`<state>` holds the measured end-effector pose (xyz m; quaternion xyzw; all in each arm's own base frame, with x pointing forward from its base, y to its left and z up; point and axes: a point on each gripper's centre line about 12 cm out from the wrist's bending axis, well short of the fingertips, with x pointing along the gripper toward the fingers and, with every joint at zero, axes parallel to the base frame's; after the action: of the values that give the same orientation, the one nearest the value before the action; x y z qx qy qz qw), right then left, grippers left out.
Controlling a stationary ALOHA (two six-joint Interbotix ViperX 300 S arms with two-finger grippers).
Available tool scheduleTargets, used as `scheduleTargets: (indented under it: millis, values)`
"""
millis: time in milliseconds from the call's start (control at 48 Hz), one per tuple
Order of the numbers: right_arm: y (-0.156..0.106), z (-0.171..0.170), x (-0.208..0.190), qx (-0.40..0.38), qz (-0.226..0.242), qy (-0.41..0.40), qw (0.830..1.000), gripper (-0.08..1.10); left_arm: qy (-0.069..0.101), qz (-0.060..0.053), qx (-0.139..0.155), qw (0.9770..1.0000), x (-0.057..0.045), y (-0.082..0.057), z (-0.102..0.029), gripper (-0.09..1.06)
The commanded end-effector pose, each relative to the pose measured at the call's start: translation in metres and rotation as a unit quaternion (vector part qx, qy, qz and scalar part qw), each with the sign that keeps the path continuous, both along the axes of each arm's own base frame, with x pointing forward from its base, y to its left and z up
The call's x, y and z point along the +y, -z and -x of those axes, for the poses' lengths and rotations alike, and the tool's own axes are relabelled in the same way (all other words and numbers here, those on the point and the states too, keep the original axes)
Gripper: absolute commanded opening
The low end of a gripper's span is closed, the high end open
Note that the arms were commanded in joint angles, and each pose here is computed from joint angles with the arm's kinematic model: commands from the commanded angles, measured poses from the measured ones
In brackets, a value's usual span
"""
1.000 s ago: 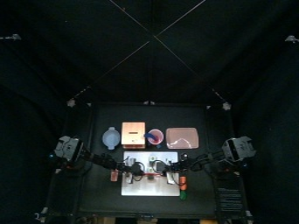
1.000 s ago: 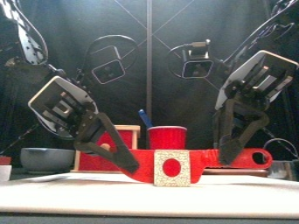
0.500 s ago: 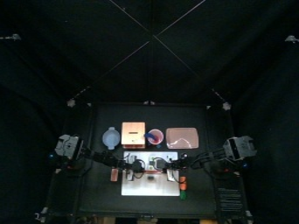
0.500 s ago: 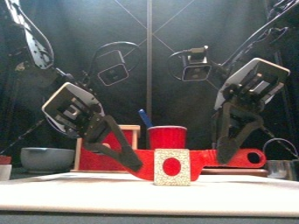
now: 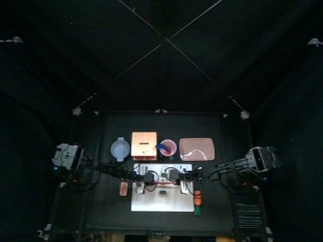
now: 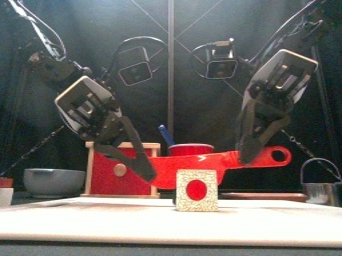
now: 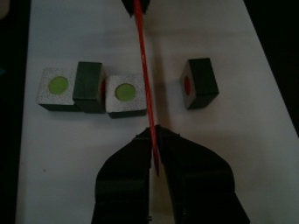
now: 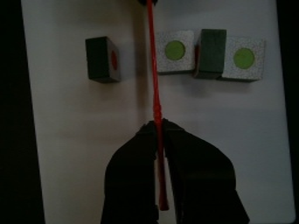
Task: Cut the sushi into 4 pieces with the knife
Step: Cut the sushi into 4 pieces
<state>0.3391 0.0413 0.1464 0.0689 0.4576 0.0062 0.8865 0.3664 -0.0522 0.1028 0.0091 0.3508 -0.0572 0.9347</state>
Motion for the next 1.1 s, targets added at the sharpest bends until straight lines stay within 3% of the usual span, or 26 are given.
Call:
scheduleTargets:
  millis: [21,250,562,812,1000,1104]
  values:
    - [-0.021,0.0,0.002,-0.026,-0.004,-0.003,1.0,0.11,0.003,0.004,-0.03,0.9995,-0.003,-0.021,-0.007,0.64]
    - [-0.026,0.009,0.004,-0.021,-0.005,-0.007,1.0,0.11,0.005,0.004,-0.043,0.9991,-0.003,-0.03,-0.006,0.82]
    - [-0.03,0.033,0.004,-0.009,-0.018,0.001,1.0,0.11,0.008,0.005,-0.074,0.9972,-0.002,-0.051,-0.001,0.83]
    - [-0.028,0.061,0.0,0.03,-0.023,0.007,0.999,0.11,0.009,0.009,-0.118,0.993,-0.001,-0.066,0.008,0.83]
    - [-0.029,0.086,0.0,0.064,-0.04,0.015,0.997,0.11,0.005,0.014,-0.154,0.988,0.003,-0.072,0.022,0.83]
    - [-0.033,0.099,-0.001,0.068,-0.053,0.021,0.996,0.12,0.002,0.015,-0.162,0.9867,0.006,-0.074,0.032,0.83]
